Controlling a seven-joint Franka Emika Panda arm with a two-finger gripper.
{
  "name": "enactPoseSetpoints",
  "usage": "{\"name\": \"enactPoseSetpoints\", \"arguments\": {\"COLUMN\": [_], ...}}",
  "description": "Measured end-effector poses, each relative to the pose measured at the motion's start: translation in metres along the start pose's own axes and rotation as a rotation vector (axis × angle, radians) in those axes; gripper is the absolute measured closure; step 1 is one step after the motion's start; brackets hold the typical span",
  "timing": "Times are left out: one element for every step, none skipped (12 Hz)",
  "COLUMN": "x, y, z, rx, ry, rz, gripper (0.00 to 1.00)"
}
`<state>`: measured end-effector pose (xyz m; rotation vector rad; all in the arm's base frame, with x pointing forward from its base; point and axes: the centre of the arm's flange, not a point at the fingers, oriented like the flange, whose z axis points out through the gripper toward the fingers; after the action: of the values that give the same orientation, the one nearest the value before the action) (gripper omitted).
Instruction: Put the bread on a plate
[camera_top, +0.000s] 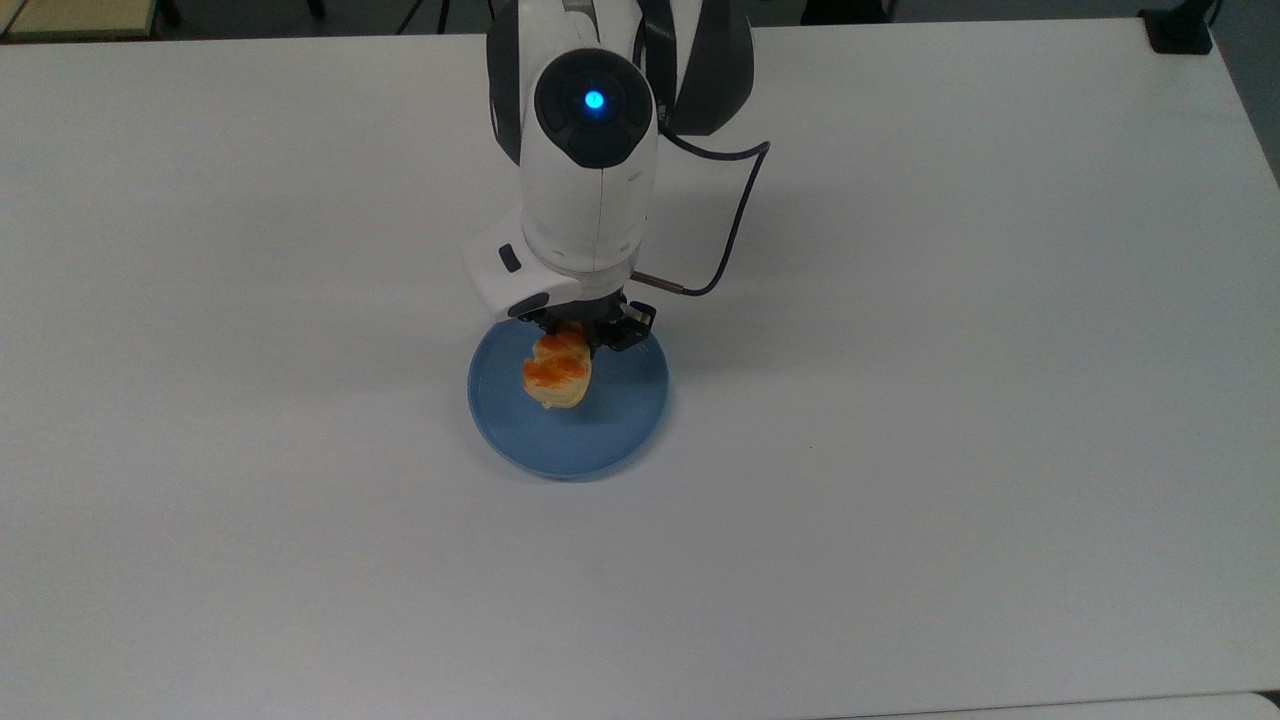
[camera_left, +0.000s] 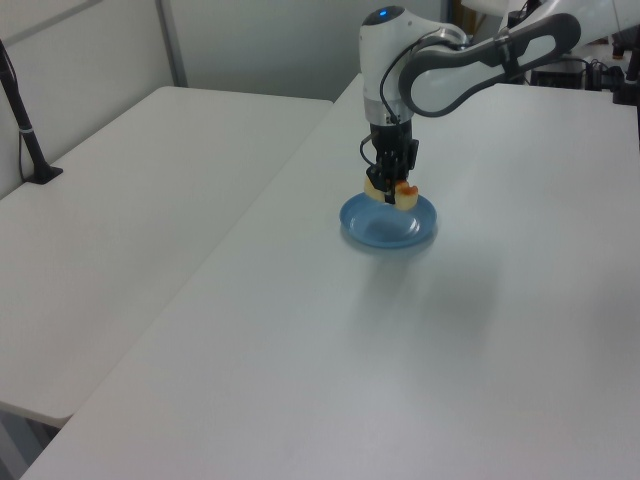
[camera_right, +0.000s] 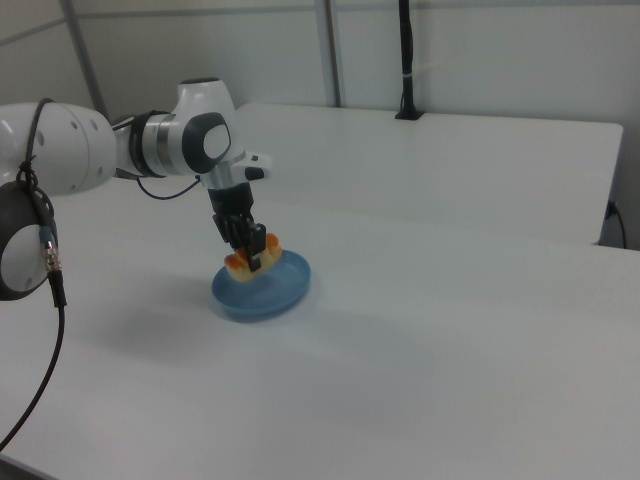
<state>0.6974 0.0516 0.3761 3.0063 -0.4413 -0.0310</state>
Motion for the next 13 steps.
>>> {"name": "enactPoseSetpoints", "arguments": {"x": [0.001,0.001,0.002,0.002,0.002,0.002,0.003,0.004,0.004,-0.001,-0.011,-0.022,-0.033], "y": [0.000,0.000,0.000,0.001,0.001,0.001,0.001,0.003,0.008,0.017,0.027,0.036,0.050], "z": [0.004,0.005,0.003,0.003,0.003,0.003,0.001,-0.008,-0.028,-0.053,-0.084,-0.112,-0.136], "rx": [-0.003,-0.003,-0.003,-0.007,-0.011,-0.011,-0.010,-0.006,-0.002,-0.015,-0.030,-0.044,-0.057], "ry": [-0.002,-0.001,0.002,0.005,0.007,0.007,0.011,0.025,0.048,0.047,0.043,0.038,0.030], "rz": [0.007,0.026,0.039,0.046,0.048,0.048,0.051,0.055,0.063,0.072,0.059,0.026,-0.011], "gripper": [0.60,0.51,0.35,0.19,0.06,0.02,0.01,0.00,0.00,0.00,0.00,0.00,0.00]}}
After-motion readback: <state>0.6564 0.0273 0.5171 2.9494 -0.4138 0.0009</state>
